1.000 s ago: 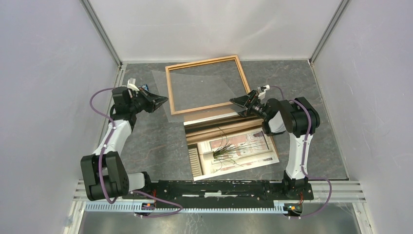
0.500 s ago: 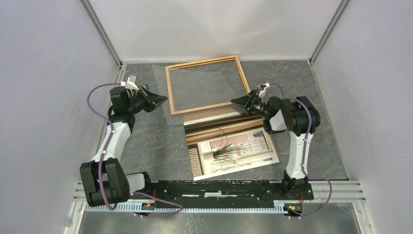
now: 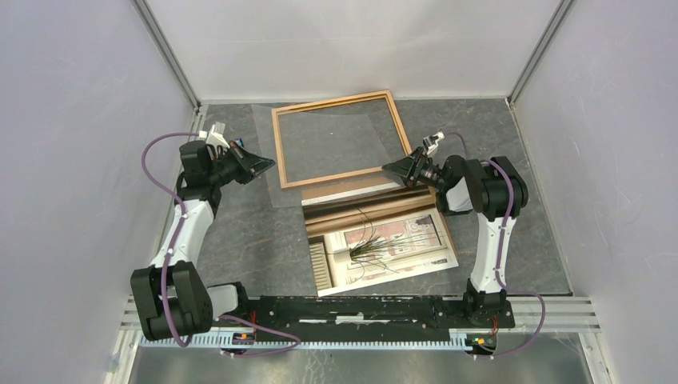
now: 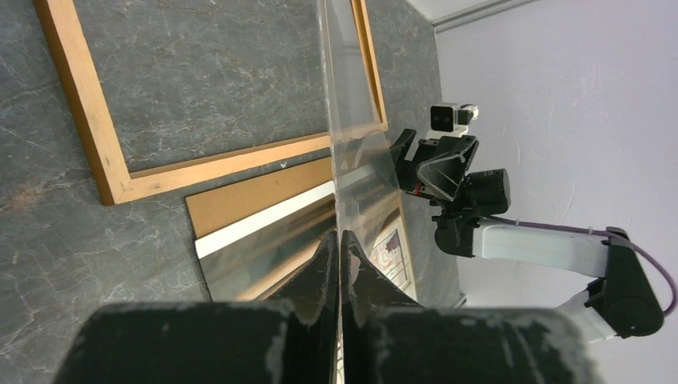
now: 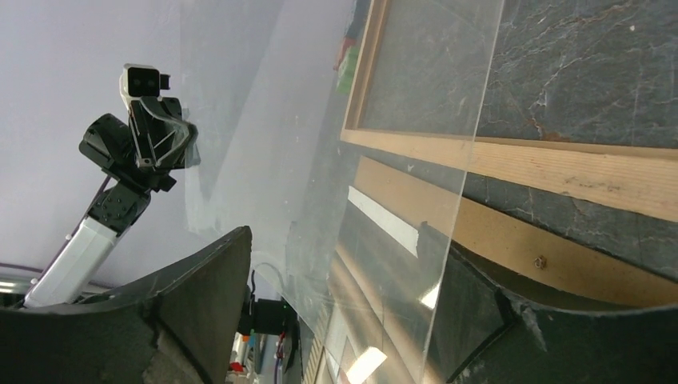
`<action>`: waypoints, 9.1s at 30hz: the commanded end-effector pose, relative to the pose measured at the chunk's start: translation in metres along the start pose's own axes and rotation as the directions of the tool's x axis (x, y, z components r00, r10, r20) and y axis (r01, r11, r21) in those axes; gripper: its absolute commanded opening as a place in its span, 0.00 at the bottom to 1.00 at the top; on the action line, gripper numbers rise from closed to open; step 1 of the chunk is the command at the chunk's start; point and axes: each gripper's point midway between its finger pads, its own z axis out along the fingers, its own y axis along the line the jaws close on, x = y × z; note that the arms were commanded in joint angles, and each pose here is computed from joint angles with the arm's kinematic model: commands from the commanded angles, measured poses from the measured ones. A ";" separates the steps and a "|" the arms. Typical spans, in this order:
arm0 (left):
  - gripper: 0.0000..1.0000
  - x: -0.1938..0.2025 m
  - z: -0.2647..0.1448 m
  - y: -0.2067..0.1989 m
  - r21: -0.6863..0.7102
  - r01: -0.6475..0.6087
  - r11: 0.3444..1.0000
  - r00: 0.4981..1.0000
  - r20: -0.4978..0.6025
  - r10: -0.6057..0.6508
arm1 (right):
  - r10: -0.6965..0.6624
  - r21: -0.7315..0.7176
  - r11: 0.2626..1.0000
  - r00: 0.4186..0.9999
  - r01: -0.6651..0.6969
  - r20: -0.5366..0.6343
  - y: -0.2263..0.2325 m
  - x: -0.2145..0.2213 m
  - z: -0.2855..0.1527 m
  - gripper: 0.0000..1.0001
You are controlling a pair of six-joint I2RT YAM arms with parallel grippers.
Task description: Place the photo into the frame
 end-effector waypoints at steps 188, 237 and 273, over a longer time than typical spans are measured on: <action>1.00 -0.047 0.168 0.129 -0.183 0.147 0.972 0.962 0.255 -0.098 | -0.239 0.254 0.935 0.969 0.247 -0.061 0.026 -0.126 0.071 0.00; 1.00 -0.132 0.017 0.092 -0.321 0.038 0.946 0.855 0.500 0.135 | -0.225 -0.107 0.971 0.970 0.215 -0.090 0.168 -0.063 0.145 0.00; 1.00 -0.084 0.121 0.143 -0.299 0.091 0.950 0.959 0.282 -0.004 | -0.127 -0.120 0.986 0.985 0.112 -0.120 0.075 -0.075 0.083 0.00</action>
